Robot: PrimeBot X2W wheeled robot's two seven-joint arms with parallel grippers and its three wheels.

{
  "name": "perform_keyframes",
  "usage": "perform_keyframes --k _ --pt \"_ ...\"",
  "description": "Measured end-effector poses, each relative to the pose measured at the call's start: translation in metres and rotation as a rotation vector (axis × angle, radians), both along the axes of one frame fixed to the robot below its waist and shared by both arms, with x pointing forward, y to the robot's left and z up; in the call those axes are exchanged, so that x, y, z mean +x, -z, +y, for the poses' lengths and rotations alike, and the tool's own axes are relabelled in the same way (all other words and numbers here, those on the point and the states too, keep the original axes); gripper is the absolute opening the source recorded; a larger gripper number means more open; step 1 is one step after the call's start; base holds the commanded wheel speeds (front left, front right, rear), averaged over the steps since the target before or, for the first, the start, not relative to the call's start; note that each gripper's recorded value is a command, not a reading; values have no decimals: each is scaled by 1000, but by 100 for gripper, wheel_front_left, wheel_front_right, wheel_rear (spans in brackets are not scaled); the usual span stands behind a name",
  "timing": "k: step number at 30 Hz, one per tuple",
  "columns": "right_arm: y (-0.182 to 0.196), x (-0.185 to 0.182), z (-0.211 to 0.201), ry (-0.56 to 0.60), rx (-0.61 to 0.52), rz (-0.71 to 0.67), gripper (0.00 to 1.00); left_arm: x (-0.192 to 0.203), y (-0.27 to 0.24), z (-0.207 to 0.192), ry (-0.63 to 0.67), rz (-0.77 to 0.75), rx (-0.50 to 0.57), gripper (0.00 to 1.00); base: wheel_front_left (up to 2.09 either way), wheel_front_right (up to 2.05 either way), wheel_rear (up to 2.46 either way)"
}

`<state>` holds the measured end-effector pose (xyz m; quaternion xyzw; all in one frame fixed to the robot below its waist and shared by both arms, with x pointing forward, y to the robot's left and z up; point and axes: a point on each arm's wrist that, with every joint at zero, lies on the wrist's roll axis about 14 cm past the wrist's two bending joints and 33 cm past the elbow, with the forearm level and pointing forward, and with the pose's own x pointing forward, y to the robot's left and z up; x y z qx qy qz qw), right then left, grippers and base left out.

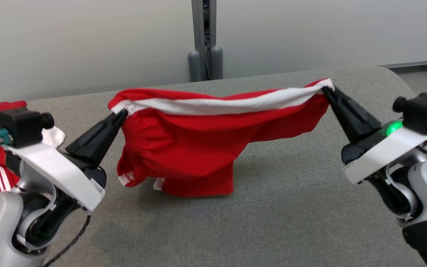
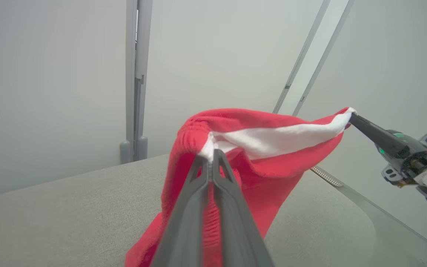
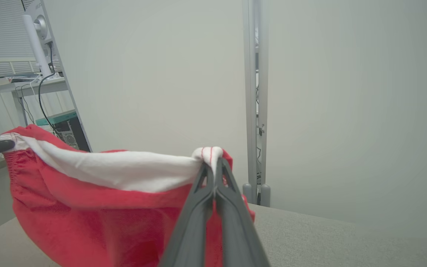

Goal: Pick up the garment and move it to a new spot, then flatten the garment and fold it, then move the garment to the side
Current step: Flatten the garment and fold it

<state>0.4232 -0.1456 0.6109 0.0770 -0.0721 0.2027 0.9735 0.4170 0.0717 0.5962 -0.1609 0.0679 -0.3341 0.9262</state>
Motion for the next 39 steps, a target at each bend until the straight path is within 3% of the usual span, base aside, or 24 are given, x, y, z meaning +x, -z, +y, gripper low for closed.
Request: perform_keyframes --k 6,11,16,21,27,32,39 --pt "-53 7 -15 25 10 -85 0 14 -52 -9 47 -71 -30 0 0 0 0" --pt "-69 27 -22 45 7 -77 0 44 -73 -10 47 -82 -28 0 0 0 0" --pt "-71 72 -27 82 -37 -29 0 93 -75 -13 12 -88 40 0 0 0 0" --pt "-103 132 -37 167 -43 -97 0 154 -85 -27 -40 -176 97 0 0 0 0" --pt "-139 179 -52 263 19 -265 0 211 -126 -45 -116 -412 19 0 0 0 0" --pt "-95 193 -45 254 -5 -229 0 240 -80 -65 -102 -390 23 0 0 0 0" --pt "68 155 -29 165 -58 105 0 207 69 -98 71 -139 87 0 0 0 0"
